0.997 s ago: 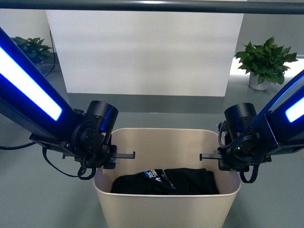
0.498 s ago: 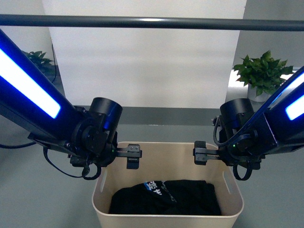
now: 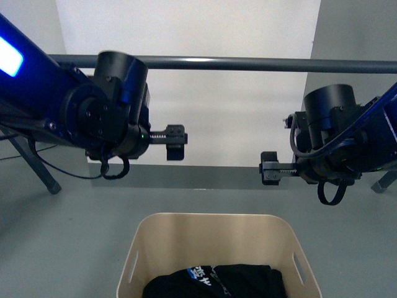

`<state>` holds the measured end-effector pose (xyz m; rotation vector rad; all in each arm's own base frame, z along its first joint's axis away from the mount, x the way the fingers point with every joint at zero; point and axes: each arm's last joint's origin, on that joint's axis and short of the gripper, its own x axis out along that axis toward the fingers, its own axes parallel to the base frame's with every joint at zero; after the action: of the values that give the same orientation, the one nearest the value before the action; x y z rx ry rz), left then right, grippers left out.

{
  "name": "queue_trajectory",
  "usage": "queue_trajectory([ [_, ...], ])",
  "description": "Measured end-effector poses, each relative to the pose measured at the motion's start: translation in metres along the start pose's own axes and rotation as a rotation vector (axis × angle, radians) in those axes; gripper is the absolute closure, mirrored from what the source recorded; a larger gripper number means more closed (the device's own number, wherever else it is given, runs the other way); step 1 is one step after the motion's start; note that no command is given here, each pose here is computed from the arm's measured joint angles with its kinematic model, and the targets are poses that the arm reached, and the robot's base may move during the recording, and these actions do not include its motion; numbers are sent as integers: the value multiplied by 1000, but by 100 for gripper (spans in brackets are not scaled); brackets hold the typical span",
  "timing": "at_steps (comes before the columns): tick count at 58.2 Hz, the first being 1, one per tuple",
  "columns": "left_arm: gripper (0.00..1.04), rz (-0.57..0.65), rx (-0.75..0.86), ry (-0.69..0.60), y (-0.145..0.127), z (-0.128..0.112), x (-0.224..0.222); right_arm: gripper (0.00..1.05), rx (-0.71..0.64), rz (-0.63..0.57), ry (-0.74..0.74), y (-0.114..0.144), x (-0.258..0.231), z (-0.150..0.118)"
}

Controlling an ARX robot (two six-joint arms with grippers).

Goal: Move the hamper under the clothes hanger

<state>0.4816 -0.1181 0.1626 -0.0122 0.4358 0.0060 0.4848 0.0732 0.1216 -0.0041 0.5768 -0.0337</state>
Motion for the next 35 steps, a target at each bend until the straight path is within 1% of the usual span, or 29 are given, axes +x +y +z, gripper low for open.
queue_trajectory([
  [8,7,-12,-10,-112,2,39,-26,8,-24,-3,-94,-3,-30,29],
  [14,7,-14,-10,-176,7,61,-45,8,-45,-13,-171,-6,-59,53],
  [24,7,-30,-5,-242,10,77,-66,8,-61,-33,-255,-9,-88,75],
  [33,7,-42,2,-325,8,92,-94,8,-37,-41,-358,-11,-119,95],
  [35,8,-35,4,-345,8,94,-98,8,-34,-41,-372,-11,-123,98],
])
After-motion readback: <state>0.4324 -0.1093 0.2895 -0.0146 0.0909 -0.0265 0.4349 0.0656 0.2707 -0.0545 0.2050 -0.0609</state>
